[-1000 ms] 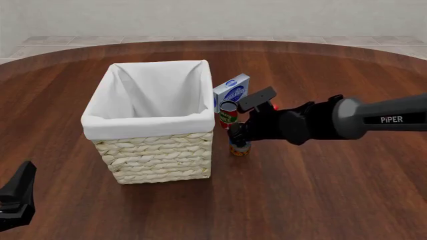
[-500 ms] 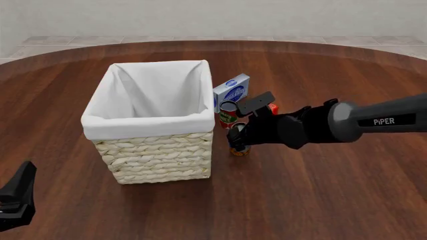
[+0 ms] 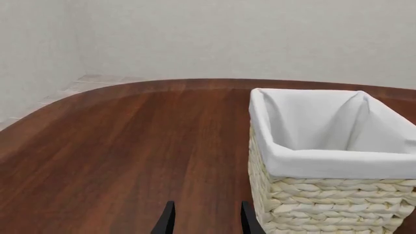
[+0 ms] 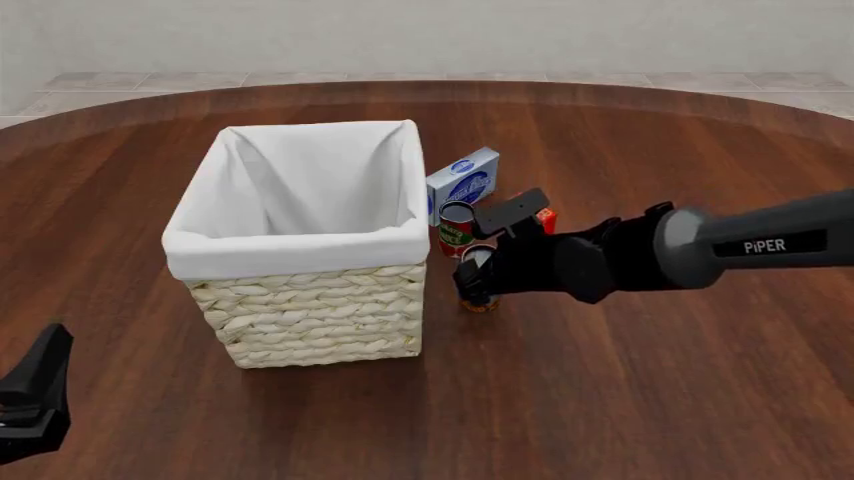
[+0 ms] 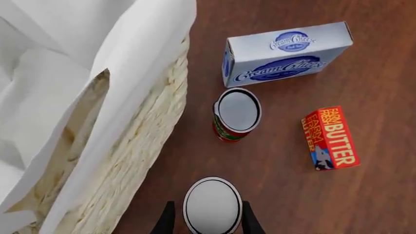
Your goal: Pick up the alphabet soup and put it in the basket.
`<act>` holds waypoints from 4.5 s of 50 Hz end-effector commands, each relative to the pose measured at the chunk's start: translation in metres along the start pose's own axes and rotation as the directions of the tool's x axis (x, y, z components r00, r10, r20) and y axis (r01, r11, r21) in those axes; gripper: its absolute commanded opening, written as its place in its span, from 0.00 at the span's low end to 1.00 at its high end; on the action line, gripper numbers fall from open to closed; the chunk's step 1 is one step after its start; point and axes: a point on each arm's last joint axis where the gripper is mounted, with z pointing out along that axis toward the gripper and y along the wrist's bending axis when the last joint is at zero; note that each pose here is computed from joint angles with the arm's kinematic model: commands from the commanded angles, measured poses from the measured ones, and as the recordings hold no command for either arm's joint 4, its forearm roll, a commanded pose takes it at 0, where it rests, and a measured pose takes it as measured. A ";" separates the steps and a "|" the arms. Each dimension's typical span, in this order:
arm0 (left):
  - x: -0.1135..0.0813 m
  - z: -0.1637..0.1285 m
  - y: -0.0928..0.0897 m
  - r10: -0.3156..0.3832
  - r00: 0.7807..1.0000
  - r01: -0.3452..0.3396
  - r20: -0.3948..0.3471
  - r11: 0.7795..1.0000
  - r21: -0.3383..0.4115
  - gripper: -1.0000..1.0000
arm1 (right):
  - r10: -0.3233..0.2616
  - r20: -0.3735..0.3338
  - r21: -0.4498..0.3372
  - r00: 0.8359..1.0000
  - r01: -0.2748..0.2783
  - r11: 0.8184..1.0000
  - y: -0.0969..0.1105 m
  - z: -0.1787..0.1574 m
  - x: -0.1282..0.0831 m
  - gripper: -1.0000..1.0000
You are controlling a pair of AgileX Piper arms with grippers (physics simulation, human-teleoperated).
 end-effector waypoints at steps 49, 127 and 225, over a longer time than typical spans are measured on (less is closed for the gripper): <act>0.000 0.000 0.000 0.000 1.000 0.000 -0.005 1.000 -0.001 1.00 | -0.042 0.063 0.090 0.997 0.036 0.995 -0.037 -0.025 0.007 0.00; -0.005 0.017 0.000 -0.016 1.000 0.016 0.003 1.000 0.000 1.00 | 0.001 0.117 0.128 0.993 -0.016 0.992 -0.056 -0.200 -0.126 0.00; -0.005 0.031 -0.003 -0.016 1.000 0.016 -0.013 0.999 0.031 1.00 | 0.003 0.170 -0.160 0.985 0.024 0.987 0.077 -0.124 -0.223 0.00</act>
